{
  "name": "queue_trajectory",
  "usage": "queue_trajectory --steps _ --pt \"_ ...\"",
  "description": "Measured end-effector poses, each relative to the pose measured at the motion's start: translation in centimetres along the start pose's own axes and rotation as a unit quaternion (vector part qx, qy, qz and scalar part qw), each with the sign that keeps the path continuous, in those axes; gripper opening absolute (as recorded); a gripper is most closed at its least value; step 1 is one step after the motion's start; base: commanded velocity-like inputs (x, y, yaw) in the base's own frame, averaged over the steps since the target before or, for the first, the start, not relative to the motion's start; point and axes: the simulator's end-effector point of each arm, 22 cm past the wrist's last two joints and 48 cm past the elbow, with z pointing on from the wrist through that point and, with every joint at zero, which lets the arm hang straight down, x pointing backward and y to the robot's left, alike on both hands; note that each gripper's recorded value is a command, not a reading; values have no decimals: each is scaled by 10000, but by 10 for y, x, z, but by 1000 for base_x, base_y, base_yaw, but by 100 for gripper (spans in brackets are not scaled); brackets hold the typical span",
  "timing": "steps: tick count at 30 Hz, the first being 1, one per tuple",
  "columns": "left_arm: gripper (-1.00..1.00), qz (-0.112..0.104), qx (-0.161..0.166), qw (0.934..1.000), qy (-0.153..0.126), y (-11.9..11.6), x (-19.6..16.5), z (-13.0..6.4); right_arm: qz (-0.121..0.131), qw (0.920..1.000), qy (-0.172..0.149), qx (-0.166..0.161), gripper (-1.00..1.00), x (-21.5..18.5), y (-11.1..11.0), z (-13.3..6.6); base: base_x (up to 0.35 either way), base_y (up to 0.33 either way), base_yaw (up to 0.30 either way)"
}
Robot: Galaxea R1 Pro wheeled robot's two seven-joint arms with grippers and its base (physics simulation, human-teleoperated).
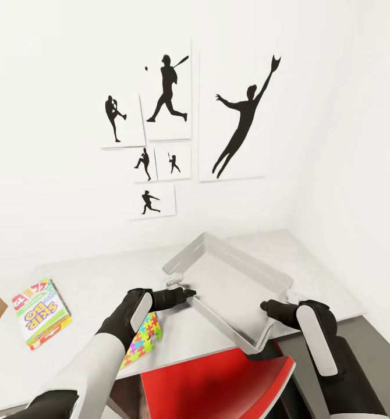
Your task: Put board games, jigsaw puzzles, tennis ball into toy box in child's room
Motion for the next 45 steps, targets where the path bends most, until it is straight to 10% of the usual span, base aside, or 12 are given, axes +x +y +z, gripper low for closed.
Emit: queue_trajectory --steps 45 --pt "100 194 84 9997 -150 -27 -23 -27 10 9994 -329 -133 100 -22 8 -28 0 0 0"
